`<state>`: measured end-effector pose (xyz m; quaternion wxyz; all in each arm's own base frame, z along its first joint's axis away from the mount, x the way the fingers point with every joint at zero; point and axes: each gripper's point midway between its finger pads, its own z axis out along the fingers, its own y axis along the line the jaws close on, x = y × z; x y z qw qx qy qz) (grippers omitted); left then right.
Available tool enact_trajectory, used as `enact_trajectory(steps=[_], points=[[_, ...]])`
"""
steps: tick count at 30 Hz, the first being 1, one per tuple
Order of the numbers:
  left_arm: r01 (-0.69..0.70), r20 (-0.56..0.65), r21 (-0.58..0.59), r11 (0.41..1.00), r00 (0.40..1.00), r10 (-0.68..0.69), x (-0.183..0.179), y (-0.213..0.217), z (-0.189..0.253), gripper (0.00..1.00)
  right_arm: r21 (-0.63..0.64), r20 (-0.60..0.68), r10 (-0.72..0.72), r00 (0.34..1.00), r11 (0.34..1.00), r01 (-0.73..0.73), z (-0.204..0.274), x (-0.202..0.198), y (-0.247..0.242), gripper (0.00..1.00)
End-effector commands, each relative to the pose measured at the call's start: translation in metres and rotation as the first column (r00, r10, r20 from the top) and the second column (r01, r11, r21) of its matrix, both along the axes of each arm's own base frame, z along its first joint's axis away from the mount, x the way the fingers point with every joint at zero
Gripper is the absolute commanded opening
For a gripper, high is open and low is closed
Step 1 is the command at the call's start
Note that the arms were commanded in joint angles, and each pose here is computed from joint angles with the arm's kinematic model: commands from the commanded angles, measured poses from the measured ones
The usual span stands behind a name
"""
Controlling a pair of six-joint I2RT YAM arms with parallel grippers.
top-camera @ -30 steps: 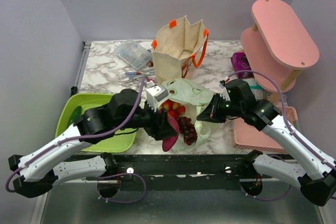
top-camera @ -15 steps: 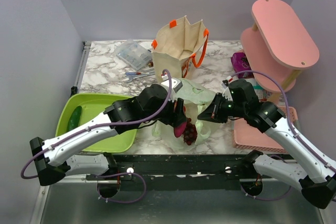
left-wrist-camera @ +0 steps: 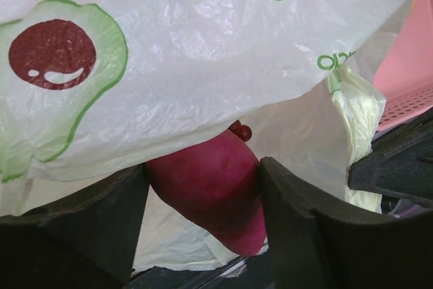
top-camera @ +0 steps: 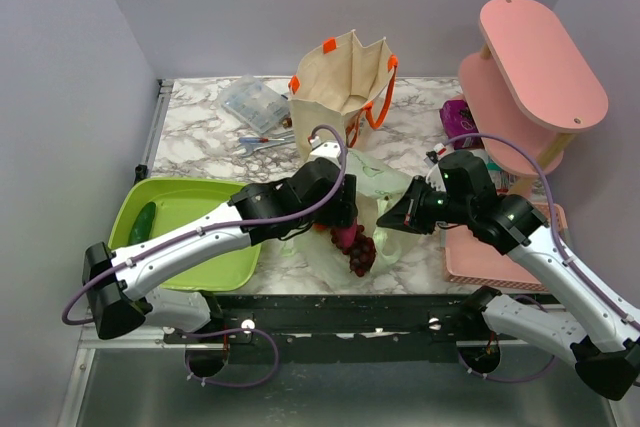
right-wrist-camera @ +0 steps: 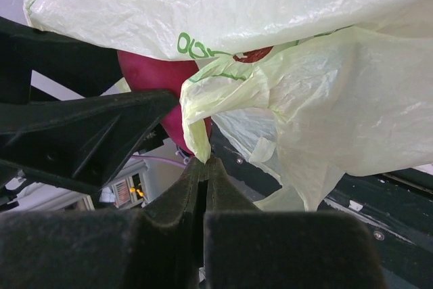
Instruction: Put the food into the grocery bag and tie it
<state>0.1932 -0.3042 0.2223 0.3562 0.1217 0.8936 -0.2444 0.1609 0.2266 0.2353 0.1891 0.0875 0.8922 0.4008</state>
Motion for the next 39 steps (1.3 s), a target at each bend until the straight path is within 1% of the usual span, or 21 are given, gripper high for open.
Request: enact_trajectory(steps=[1, 3, 4, 5, 6, 7, 12, 13, 15, 20, 24, 27, 30, 34, 36, 39], points=[[-0.051, 0.002, -0.023, 0.998, 0.999, 0.051, 0.005, -0.001, 0.016, 0.71, -0.003, 0.001, -0.006, 1.000, 1.000, 0.006, 0.005, -0.003, -0.003, 0.01], [-0.059, -0.003, -0.014, 0.998, 0.998, 0.059, 0.001, 0.003, 0.025, 0.75, -0.004, 0.003, -0.006, 1.000, 1.000, 0.006, 0.005, -0.003, -0.003, 0.01], [-0.063, 0.004, -0.013, 0.998, 0.998, 0.063, -0.002, 0.005, 0.033, 0.83, -0.004, 0.001, -0.006, 1.000, 1.000, 0.006, 0.004, -0.003, -0.003, 0.01], [-0.066, 0.006, -0.003, 0.998, 0.998, 0.066, -0.005, 0.008, 0.038, 0.93, -0.005, 0.001, -0.006, 1.000, 1.000, 0.006, 0.004, -0.003, -0.003, 0.01], [-0.063, 0.014, -0.008, 0.998, 0.998, 0.063, -0.008, 0.009, 0.047, 0.97, -0.007, 0.001, -0.005, 1.000, 1.000, 0.005, 0.004, -0.002, -0.003, 0.01], [-0.065, 0.013, -0.007, 0.998, 0.998, 0.065, -0.010, 0.012, 0.052, 0.99, -0.008, 0.000, -0.005, 1.000, 1.000, 0.005, 0.003, -0.003, -0.003, 0.01], [-0.086, 0.012, -0.019, 0.996, 0.996, 0.086, -0.025, 0.034, 0.076, 0.99, -0.008, -0.003, 0.000, 1.000, 1.000, 0.000, 0.001, -0.001, -0.001, 0.01], [-0.087, 0.017, -0.029, 0.996, 0.996, 0.088, -0.029, 0.040, 0.082, 0.98, -0.009, -0.004, 0.000, 1.000, 1.000, 0.000, 0.001, -0.001, -0.001, 0.01], [-0.109, 0.023, -0.024, 0.994, 0.994, 0.110, -0.034, 0.056, 0.087, 0.94, -0.009, -0.002, -0.001, 1.000, 1.000, 0.001, 0.001, -0.001, -0.001, 0.01], [-0.176, 0.026, 0.042, 0.983, 0.984, 0.175, -0.045, 0.103, 0.083, 0.89, -0.009, -0.004, -0.002, 1.000, 1.000, 0.002, 0.000, -0.001, -0.001, 0.01], [-0.148, 0.001, 0.034, 0.988, 0.989, 0.148, -0.057, 0.115, 0.065, 0.84, -0.007, -0.005, 0.000, 1.000, 1.000, 0.000, -0.001, 0.000, 0.000, 0.01], [-0.126, -0.036, 0.001, 0.992, 0.991, 0.126, -0.065, 0.111, 0.048, 0.77, -0.007, -0.007, 0.001, 1.000, 1.000, -0.001, -0.002, 0.000, 0.000, 0.01], [-0.106, -0.076, -0.032, 0.994, 0.992, 0.103, -0.072, 0.104, 0.026, 0.74, -0.009, -0.009, 0.000, 1.000, 1.000, 0.000, -0.003, -0.001, 0.000, 0.01], [-0.047, -0.101, -0.176, 0.983, 0.994, 0.030, -0.078, 0.077, 0.016, 0.71, -0.013, -0.018, -0.002, 1.000, 1.000, 0.002, -0.006, -0.001, 0.000, 0.01], [-0.039, -0.100, -0.214, 0.976, 0.995, 0.018, -0.078, 0.069, 0.013, 0.68, -0.010, -0.018, -0.005, 1.000, 1.000, 0.005, -0.006, -0.001, 0.000, 0.01], [-0.059, -0.101, -0.188, 0.980, 0.994, 0.041, -0.072, 0.067, 0.005, 0.62, -0.009, -0.021, -0.006, 1.000, 1.000, 0.005, -0.006, -0.001, 0.000, 0.01]])
